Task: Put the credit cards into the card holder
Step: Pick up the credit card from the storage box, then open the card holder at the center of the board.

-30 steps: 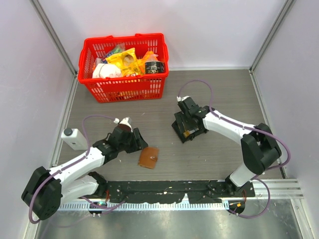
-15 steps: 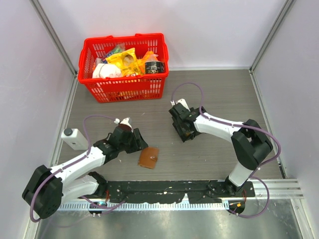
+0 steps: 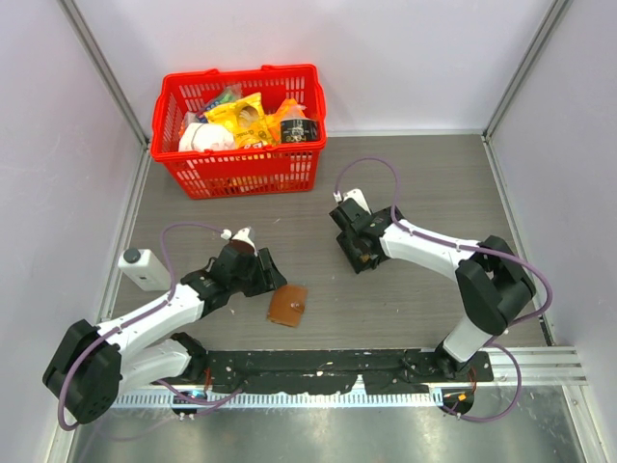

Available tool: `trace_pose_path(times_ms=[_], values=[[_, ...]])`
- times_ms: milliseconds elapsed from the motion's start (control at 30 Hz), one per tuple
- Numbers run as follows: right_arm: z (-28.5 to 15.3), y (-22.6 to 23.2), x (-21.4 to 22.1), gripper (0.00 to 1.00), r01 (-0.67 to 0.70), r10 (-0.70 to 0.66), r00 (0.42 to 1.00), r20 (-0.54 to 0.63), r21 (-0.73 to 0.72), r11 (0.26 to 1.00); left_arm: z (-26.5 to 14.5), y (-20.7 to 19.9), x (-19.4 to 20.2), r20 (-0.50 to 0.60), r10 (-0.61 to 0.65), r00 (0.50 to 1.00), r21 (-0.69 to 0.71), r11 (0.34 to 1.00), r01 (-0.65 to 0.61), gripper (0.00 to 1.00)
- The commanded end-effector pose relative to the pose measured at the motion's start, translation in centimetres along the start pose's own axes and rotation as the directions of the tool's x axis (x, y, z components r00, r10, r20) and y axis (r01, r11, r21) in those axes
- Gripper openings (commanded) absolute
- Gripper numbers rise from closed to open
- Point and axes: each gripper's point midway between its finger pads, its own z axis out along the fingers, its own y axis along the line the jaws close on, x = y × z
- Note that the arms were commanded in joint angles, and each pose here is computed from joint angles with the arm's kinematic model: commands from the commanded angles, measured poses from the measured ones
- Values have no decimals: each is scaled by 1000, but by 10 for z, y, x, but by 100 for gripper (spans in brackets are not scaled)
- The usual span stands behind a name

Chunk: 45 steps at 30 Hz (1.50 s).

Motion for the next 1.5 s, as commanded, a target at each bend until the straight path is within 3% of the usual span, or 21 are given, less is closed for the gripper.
trace_pose_path(times_ms=[0, 100, 300, 500, 800, 967, 1100, 1167, 1267, 1367, 1467], values=[[-10, -11, -13, 39, -35, 34, 998, 56, 23, 999, -1, -15, -11, 33, 11, 999, 48, 999, -13, 56], [-9, -7, -12, 29, -33, 33, 998, 51, 2, 999, -1, -14, -11, 31, 9, 999, 48, 999, -11, 56], [-16, -5, -17, 20, -35, 37, 997, 69, -26, 999, 1, -14, -9, 24, 11, 1000, 48, 999, -12, 56], [-44, 10, -36, 7, -68, 89, 986, 140, -149, 987, 2, -15, -11, 27, 11, 1000, 47, 999, -12, 56], [-57, 28, -29, 1, -101, 130, 987, 92, -270, 958, 3, -13, -9, 16, 16, 1000, 37, 999, -17, 57], [-98, 62, -48, 1, -259, 365, 923, 118, -510, 820, 1, -6, -9, 23, 27, 999, -1, 1000, -27, 57], [-129, 109, -49, 1, -417, 575, 817, 35, -653, 633, -3, 10, -10, 37, 25, 999, -79, 997, -22, 57], [-140, 134, -45, 1, -429, 603, 798, 11, -692, 580, -5, 17, -10, 46, 25, 999, -106, 994, -20, 56], [-148, 160, -46, 1, -437, 619, 785, 9, -701, 564, -10, 25, -9, 48, 21, 999, -140, 990, -14, 54], [-147, 193, -33, 1, -425, 583, 812, -20, -704, 569, -14, 29, -6, 43, 21, 999, -159, 987, -13, 46], [-144, 217, -21, 1, -414, 544, 837, -59, -719, 559, -16, 39, -3, 40, 16, 999, -194, 981, -8, 46]])
